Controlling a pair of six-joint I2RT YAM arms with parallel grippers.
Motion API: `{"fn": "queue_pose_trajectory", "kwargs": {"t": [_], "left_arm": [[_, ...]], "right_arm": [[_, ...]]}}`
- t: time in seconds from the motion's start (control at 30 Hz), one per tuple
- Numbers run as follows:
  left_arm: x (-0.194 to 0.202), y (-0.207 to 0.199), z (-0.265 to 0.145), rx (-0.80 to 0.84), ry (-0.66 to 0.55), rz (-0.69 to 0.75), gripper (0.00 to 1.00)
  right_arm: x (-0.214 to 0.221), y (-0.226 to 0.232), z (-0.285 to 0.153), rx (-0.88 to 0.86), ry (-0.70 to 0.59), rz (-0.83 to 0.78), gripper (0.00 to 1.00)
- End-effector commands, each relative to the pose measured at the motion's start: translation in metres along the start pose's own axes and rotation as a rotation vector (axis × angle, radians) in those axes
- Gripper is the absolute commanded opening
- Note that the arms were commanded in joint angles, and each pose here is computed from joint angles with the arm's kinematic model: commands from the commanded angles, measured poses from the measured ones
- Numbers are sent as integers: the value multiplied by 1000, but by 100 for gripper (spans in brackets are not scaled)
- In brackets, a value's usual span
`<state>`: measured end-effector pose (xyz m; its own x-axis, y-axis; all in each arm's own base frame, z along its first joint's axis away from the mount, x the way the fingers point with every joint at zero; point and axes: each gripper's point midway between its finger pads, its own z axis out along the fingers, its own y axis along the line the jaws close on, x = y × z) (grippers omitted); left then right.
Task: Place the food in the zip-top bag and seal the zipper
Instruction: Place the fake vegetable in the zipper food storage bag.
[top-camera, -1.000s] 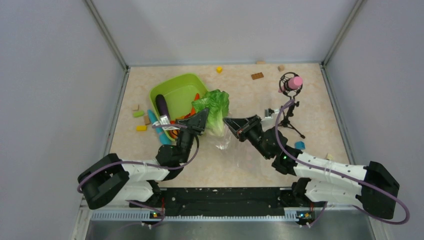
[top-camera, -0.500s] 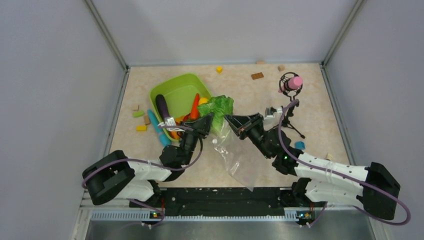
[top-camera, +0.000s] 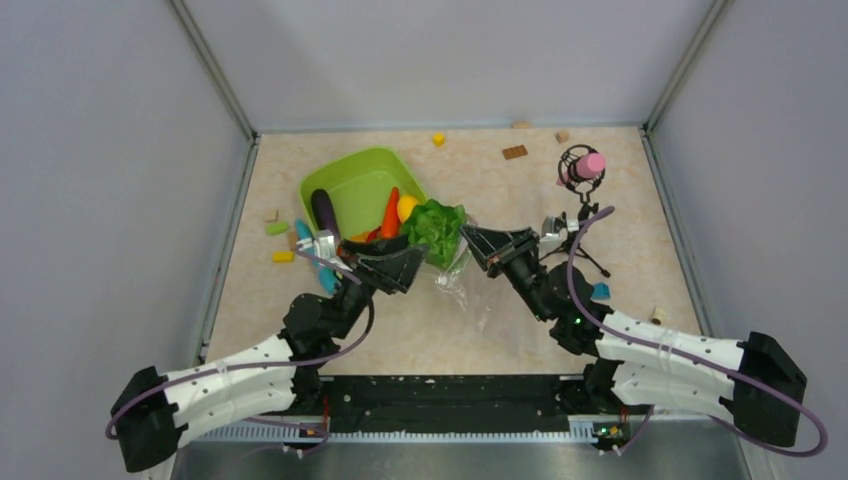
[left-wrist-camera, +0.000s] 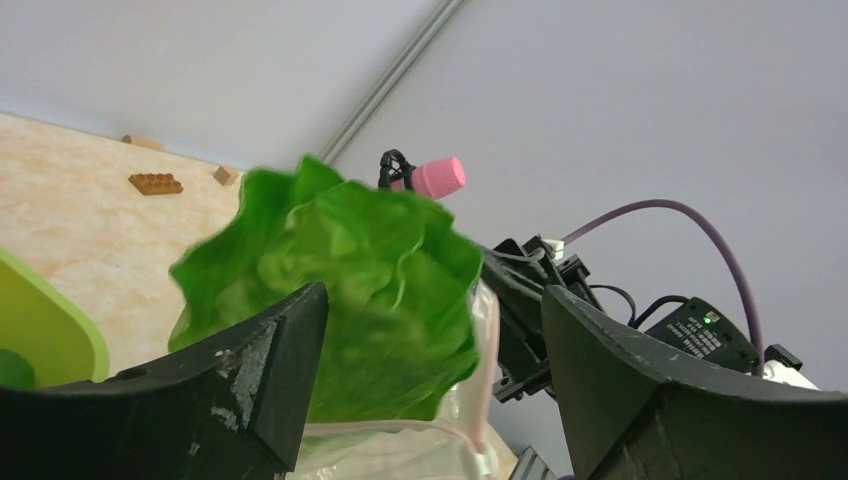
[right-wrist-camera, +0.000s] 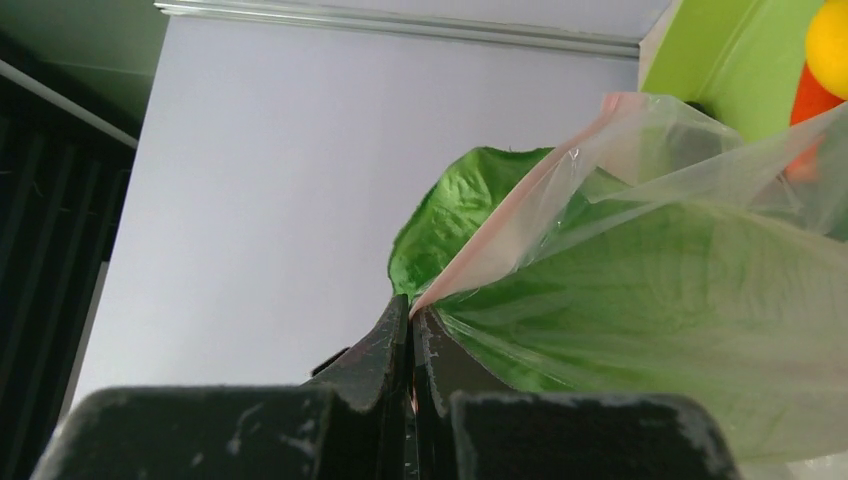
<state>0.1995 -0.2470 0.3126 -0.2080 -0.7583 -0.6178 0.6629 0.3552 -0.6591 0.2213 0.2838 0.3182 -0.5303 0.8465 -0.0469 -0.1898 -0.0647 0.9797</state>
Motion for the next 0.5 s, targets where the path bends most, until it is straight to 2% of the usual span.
{"fn": "queue_pose_trajectory", "kwargs": {"t": [0.0, 0.2, 0.33, 0.4, 0.47], "left_arm": [[5, 17, -12, -140, 126, 79, 84], [-37, 43, -38, -315, -43, 8, 96], [-57, 96, -65, -645, -121, 90, 97], [-58, 114, -78, -771, -101, 129, 97], [-51, 123, -79, -811, -59, 135, 97]], "right_arm": [[-8, 22, -4, -80, -39, 19, 0], [-6, 17, -4, -71, -29, 6, 0], [0, 16, -6, -69, 10, 2, 0], [5, 12, -6, -58, 32, 2, 0], [7, 11, -7, -53, 44, 5, 0]]}}
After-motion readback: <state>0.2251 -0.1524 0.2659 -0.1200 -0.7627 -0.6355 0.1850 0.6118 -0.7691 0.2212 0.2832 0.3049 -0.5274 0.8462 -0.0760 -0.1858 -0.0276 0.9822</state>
